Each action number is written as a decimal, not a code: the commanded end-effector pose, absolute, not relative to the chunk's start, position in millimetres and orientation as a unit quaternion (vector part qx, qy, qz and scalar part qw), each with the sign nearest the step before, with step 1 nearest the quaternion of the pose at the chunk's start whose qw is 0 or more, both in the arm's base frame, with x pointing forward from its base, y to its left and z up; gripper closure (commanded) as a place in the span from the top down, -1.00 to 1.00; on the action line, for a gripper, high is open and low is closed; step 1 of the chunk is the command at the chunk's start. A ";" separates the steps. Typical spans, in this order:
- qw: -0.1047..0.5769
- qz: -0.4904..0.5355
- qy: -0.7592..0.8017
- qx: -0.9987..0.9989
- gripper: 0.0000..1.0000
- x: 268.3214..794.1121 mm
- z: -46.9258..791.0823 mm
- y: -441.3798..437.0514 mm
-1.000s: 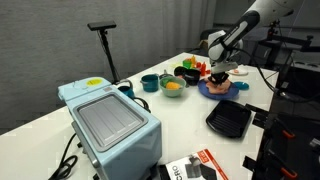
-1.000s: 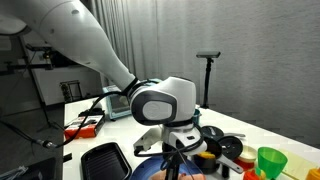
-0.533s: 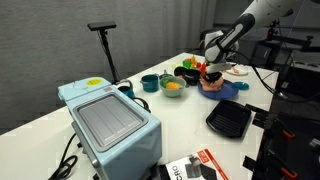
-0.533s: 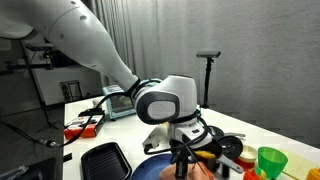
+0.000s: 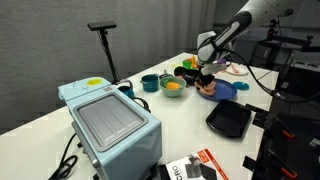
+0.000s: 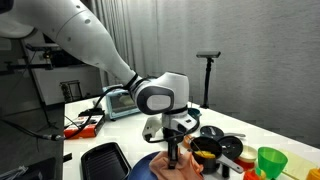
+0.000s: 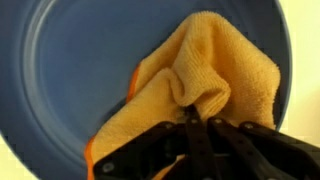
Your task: Use the orange towel to wipe the blue plate.
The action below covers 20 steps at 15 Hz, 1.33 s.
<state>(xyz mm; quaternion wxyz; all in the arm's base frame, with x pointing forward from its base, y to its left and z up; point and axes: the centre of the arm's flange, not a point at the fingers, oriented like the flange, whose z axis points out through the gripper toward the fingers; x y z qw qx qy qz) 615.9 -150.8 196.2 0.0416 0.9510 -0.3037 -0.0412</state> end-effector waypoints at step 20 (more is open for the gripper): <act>0.133 -0.044 -0.334 0.932 -0.98 579.2 171.6 -206.6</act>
